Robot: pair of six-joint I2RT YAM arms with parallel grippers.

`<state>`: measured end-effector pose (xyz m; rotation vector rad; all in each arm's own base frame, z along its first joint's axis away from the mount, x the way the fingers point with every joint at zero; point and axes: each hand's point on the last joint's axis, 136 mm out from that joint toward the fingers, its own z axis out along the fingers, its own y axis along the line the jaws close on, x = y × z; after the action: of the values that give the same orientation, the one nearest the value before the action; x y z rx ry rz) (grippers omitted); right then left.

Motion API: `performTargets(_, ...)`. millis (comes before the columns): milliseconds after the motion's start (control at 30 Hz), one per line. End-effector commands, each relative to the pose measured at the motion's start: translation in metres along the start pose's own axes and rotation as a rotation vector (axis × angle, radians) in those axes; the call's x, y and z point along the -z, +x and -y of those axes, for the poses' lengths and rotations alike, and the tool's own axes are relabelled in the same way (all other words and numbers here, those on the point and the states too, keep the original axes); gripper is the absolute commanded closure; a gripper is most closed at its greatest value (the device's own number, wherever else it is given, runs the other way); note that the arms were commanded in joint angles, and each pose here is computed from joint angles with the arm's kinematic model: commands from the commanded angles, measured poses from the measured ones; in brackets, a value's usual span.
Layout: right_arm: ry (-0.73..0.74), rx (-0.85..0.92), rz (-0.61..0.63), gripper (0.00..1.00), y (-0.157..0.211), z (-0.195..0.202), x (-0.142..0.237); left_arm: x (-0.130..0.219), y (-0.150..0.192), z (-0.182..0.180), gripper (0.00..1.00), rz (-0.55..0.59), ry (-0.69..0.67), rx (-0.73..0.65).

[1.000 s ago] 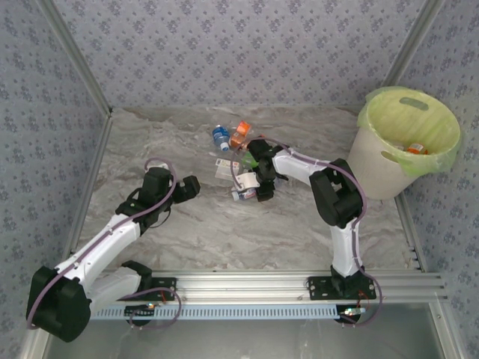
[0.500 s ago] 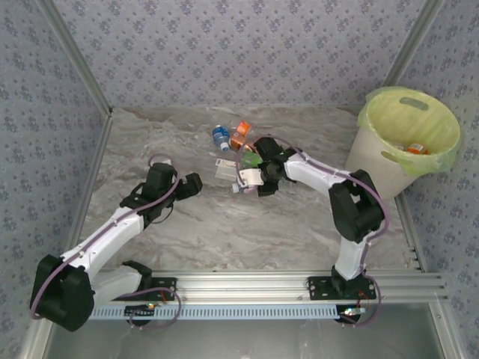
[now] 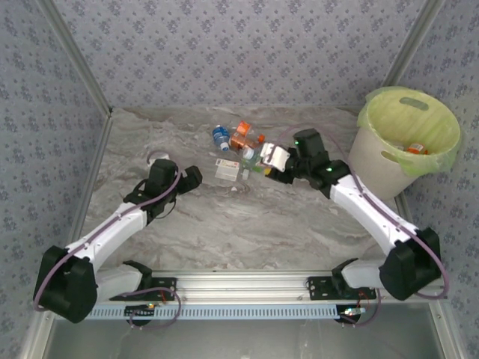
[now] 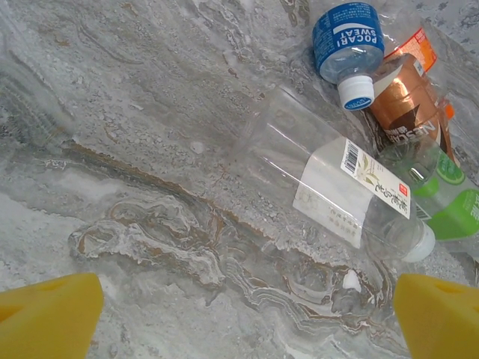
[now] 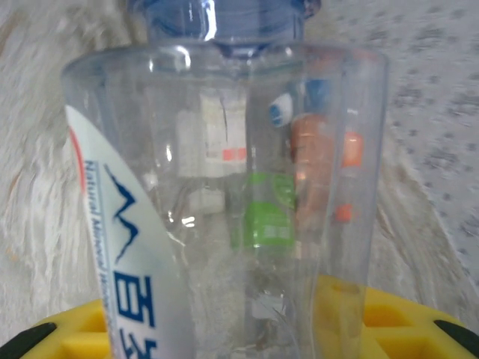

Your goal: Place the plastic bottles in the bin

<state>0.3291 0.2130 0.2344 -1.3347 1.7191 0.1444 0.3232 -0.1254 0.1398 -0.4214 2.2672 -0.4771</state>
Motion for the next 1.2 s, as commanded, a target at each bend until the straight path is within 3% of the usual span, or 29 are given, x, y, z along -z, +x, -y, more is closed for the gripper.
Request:
performTargets(0,0.107,-0.224,0.110,0.63,-0.015,0.032,0.030,0.000,-0.021,0.016,0.01,0.048,0.033,0.033)
performTargets(133,0.256,-0.506,0.144,0.65,-0.004,0.079,0.070,-0.006,-0.020,0.022,0.01,0.026,0.050,0.040)
performTargets(300,0.435,-0.755,0.085,0.64,0.029,0.123,0.104,-0.013,-0.020,0.029,0.01,0.005,0.069,0.047)
performTargets(667,0.669,-0.980,0.203,0.63,0.041,0.199,0.183,-0.018,-0.017,0.030,0.00,-0.019,0.065,0.056)
performTargets(933,0.859,-1.286,0.321,0.61,0.098,0.257,0.228,-0.018,-0.014,0.031,0.00,-0.031,0.075,0.059)
performTargets(1167,0.949,-1.462,0.367,0.61,0.142,0.283,0.240,-0.015,-0.011,0.031,0.01,-0.034,0.083,0.061)
